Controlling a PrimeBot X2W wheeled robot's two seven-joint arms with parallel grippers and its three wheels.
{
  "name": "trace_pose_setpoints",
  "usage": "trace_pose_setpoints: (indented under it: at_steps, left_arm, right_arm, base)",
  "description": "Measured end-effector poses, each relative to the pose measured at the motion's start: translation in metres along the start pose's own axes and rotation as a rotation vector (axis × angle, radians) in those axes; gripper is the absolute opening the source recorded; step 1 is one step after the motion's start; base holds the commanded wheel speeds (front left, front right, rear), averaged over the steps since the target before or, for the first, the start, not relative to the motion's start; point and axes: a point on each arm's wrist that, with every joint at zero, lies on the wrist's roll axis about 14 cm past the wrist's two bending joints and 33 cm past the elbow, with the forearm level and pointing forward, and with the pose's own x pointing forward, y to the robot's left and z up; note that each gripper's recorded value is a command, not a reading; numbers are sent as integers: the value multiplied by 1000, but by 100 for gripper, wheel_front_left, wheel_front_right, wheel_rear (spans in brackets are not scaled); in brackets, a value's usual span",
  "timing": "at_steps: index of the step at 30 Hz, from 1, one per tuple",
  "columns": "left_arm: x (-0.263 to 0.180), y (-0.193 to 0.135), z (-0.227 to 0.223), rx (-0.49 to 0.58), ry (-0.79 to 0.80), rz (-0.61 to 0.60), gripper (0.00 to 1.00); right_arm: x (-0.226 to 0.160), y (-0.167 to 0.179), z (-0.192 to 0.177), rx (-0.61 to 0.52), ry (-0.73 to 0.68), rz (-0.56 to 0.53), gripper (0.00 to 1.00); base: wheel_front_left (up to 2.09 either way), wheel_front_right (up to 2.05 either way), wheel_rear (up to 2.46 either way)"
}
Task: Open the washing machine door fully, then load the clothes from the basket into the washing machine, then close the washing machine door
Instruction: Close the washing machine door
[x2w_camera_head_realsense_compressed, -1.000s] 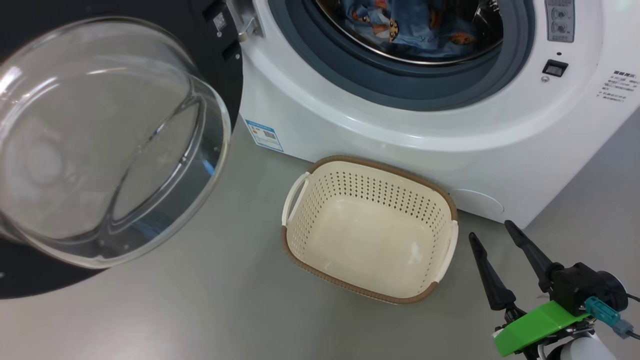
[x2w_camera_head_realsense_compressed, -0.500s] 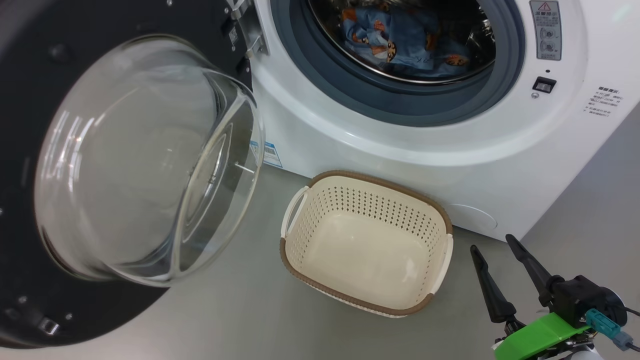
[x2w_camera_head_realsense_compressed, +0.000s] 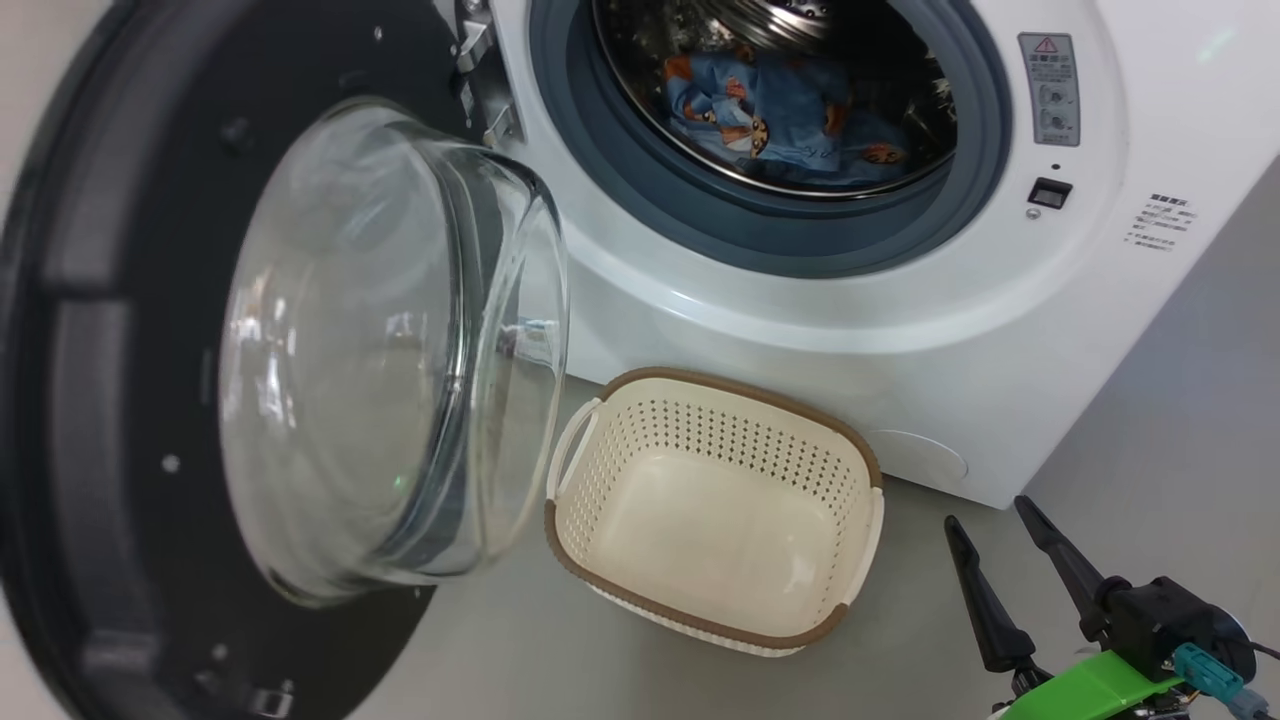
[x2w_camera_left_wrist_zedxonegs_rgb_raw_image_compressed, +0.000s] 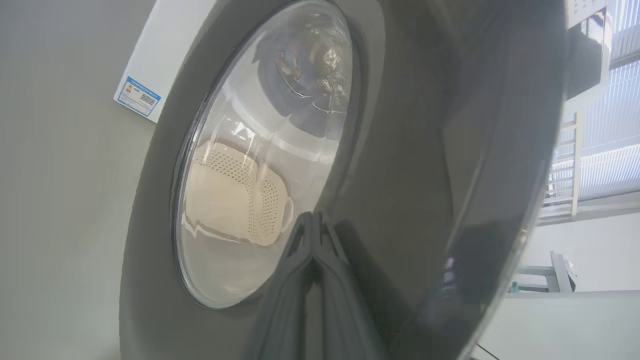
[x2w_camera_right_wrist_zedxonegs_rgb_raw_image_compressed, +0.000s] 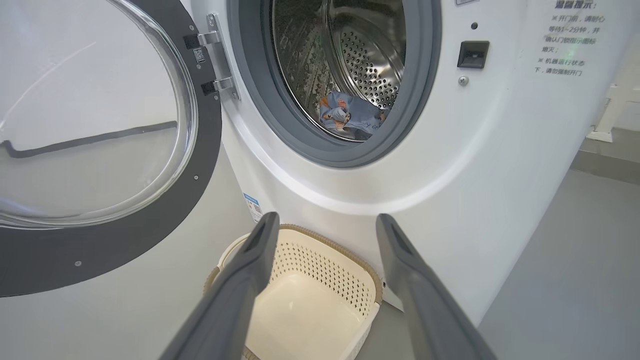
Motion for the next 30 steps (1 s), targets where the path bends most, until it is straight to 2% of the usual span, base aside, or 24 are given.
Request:
trace_pose_setpoints:
  at_steps: [16,30]
  left_arm:
    - [53,-66,-41,106,178,-248,0]
    - [128,-134,-71,170,311,-473,0]
  right_arm:
    - [-31,-26,13,-1,-32,-122,100]
    - [-81,-67,22,2,-57,-311,100]
  base:
    - [0,0,0]
    - [0,0,0]
